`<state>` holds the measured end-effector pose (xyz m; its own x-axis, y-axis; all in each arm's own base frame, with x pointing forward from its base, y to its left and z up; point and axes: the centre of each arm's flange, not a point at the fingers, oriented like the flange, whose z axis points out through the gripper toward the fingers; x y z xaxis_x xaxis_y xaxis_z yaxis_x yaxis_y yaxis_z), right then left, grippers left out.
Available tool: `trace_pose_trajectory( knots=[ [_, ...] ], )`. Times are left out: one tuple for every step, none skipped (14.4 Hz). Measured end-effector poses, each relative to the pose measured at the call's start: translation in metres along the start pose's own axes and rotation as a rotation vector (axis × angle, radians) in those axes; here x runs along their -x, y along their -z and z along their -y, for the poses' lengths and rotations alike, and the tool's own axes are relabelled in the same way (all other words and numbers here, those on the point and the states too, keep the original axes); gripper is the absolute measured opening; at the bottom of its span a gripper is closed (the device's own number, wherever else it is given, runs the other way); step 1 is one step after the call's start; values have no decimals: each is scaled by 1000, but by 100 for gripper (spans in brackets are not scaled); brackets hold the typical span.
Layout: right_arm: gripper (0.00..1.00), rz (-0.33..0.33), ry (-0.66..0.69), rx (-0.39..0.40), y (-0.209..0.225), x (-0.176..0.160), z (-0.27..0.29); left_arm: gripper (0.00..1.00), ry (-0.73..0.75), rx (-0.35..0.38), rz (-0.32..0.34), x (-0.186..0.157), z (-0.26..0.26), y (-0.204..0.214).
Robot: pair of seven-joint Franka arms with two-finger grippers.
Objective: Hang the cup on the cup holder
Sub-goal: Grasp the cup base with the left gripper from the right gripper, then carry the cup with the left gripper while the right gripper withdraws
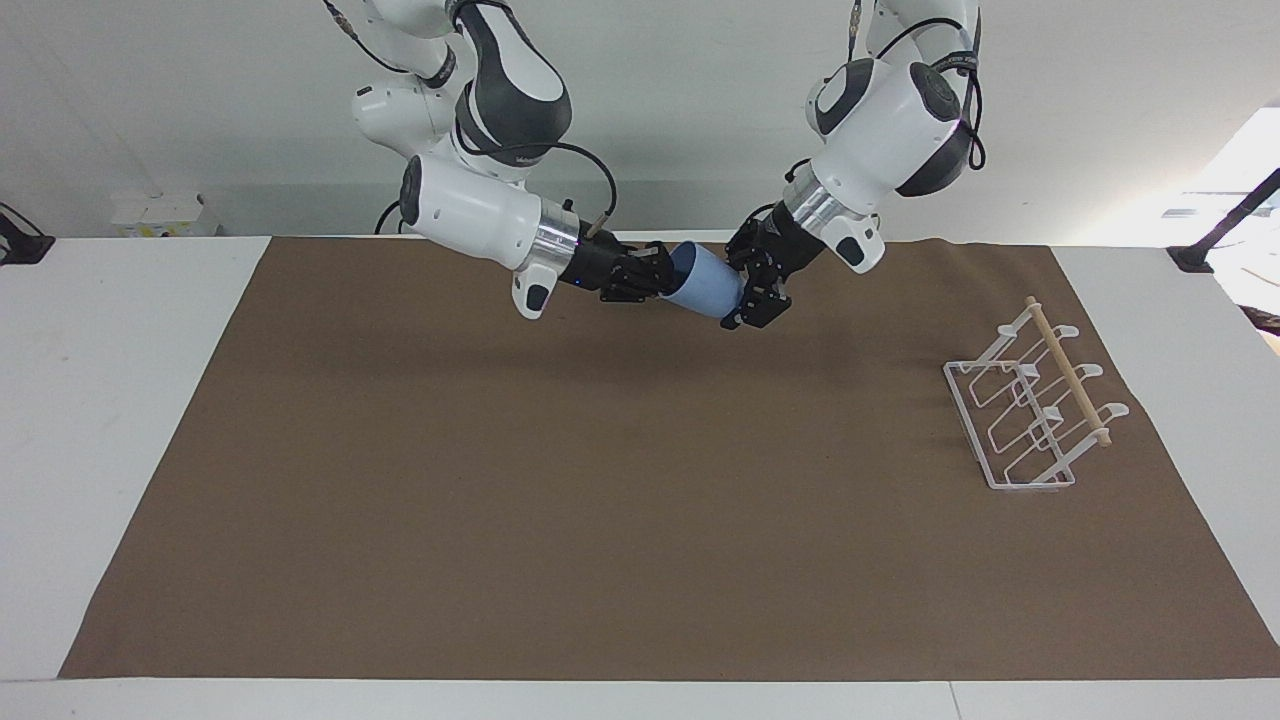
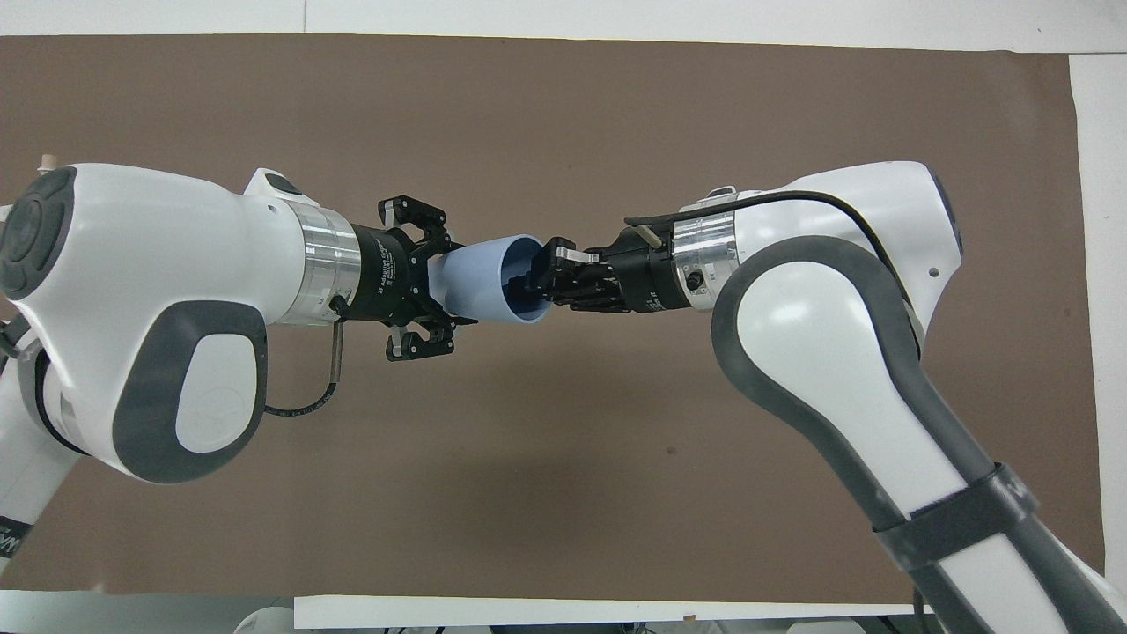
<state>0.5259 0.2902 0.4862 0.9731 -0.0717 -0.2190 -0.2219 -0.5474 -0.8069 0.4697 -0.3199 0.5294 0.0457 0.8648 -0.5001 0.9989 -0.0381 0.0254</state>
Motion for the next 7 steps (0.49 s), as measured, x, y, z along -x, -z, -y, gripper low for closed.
trace_pose_trajectory(
  knots=[
    [36, 1, 0, 0, -1, 1, 0, 68, -1, -1, 0, 1, 0, 0],
    [46, 2, 0, 1, -2, 1, 1, 68, -2, -1, 0, 1, 1, 0],
    [56, 2, -1, 1, -2, 1, 1, 68, -2, 0, 0, 1, 0, 0],
    [69, 2, -1, 1, -2, 1, 1, 68, -3, 0, 1, 1, 0, 0],
    [79, 1, -2, 1, -1, 1, 1, 68, -5, 2, 2, 2, -1, 1],
    [91, 1, -3, 3, 1, 0, -1, 68, -8, 3, 0, 2, -1, 2],
    [99, 2, -1, 16, 5, -3, -4, 68, -19, 3, -18, 0, -1, 3]
  ],
)
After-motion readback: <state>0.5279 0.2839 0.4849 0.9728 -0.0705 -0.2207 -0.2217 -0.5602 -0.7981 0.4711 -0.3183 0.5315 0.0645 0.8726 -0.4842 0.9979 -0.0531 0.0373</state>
